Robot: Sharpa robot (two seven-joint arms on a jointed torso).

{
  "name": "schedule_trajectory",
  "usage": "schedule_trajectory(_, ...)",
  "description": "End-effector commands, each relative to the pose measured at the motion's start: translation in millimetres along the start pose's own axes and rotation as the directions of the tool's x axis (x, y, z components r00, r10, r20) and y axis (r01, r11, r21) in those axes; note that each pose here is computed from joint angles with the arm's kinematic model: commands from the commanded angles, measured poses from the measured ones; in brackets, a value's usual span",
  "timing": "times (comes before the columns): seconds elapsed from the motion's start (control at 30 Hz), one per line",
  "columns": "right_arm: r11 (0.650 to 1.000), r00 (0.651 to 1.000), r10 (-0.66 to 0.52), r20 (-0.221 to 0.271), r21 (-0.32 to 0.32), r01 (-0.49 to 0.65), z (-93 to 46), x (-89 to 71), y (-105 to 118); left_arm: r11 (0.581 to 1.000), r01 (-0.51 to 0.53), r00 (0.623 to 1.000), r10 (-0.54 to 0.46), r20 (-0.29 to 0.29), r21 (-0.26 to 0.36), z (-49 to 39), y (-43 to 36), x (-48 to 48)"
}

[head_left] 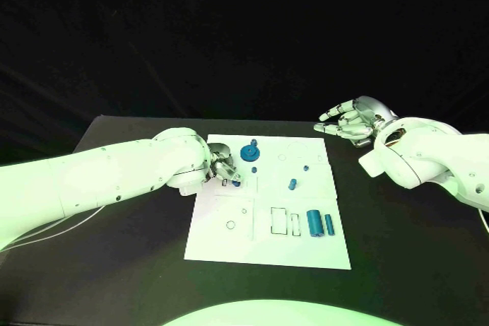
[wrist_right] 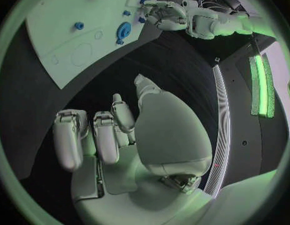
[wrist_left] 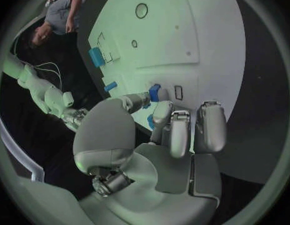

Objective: Assemble the parts on the task board

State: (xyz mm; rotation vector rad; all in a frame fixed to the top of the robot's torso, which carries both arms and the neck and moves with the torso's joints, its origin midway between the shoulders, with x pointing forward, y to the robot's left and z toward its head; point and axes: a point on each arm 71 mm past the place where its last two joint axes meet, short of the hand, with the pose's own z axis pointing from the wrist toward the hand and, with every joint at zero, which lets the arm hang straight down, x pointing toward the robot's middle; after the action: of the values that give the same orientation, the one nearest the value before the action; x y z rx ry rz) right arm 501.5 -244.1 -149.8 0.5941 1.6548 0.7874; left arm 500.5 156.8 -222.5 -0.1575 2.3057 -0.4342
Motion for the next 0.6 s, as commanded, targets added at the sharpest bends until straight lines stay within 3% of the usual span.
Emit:
schedule_trajectory(0.03, 1.000, 1.000, -0.003, -0.012, -0.012, 0.003, -0.1, 1.2, 0.7, 1.000, 0.002, 1.000, -0.002, -0.018, 0.010, 0.6, -2.9, 2.2)
schedule_trajectory(0.6, 1.000, 1.000, -0.003, -0.012, -0.012, 0.003, -0.2, 1.2, 0.4, 1.000, 0.000, 0.999, 0.001, -0.037, 0.007, 2.2, -2.8, 4.5)
